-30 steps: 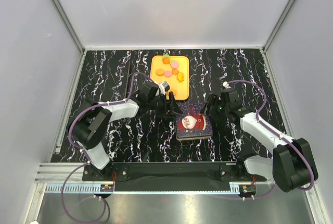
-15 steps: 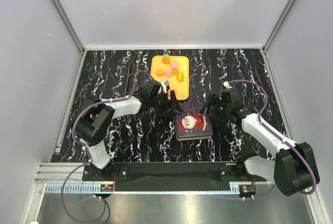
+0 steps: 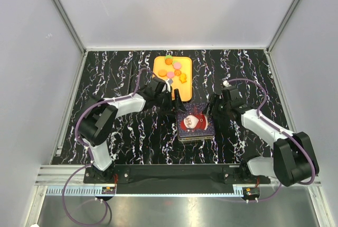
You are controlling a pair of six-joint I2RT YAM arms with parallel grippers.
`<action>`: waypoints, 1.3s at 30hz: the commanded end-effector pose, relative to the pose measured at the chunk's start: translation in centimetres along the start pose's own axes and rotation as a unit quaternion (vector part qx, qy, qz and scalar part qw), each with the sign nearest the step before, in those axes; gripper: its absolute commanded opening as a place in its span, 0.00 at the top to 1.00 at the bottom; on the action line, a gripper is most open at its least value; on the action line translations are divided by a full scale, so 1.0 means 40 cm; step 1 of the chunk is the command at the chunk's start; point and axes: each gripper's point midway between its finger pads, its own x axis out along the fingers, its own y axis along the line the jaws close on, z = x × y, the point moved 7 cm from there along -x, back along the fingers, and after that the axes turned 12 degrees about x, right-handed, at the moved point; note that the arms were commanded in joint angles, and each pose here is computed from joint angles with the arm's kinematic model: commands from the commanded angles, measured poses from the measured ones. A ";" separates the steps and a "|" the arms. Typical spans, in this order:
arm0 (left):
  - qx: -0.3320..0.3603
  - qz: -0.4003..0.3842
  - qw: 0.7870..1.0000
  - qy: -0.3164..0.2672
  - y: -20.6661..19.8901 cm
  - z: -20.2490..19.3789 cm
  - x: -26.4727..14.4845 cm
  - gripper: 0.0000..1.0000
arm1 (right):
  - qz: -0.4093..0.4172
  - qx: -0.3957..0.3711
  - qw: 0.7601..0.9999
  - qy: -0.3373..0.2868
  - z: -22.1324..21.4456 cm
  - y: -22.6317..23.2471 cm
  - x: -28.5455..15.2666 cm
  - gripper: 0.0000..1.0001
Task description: Pack the cookies
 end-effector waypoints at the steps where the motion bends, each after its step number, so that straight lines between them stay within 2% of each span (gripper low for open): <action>1: 0.030 0.002 0.999 -0.028 -0.019 0.051 -0.022 0.22 | 0.004 -0.017 1.000 0.002 0.013 0.020 0.000 0.36; 9: 0.050 0.020 0.997 -0.051 -0.011 0.109 -0.068 0.18 | -0.008 -0.026 0.999 0.020 0.019 0.024 0.016 0.32; 16: 0.055 0.020 0.996 -0.063 -0.020 0.106 -0.103 0.17 | -0.011 -0.029 0.999 0.023 0.024 0.026 0.027 0.29; 30: 0.007 -0.031 0.996 -0.078 -0.012 -0.034 -0.149 0.16 | -0.007 -0.028 0.999 0.036 0.016 0.024 0.034 0.27; 39: -0.002 -0.089 0.993 -0.076 -0.067 -0.081 -0.103 0.16 | 0.002 -0.025 0.999 0.042 0.011 0.028 0.030 0.25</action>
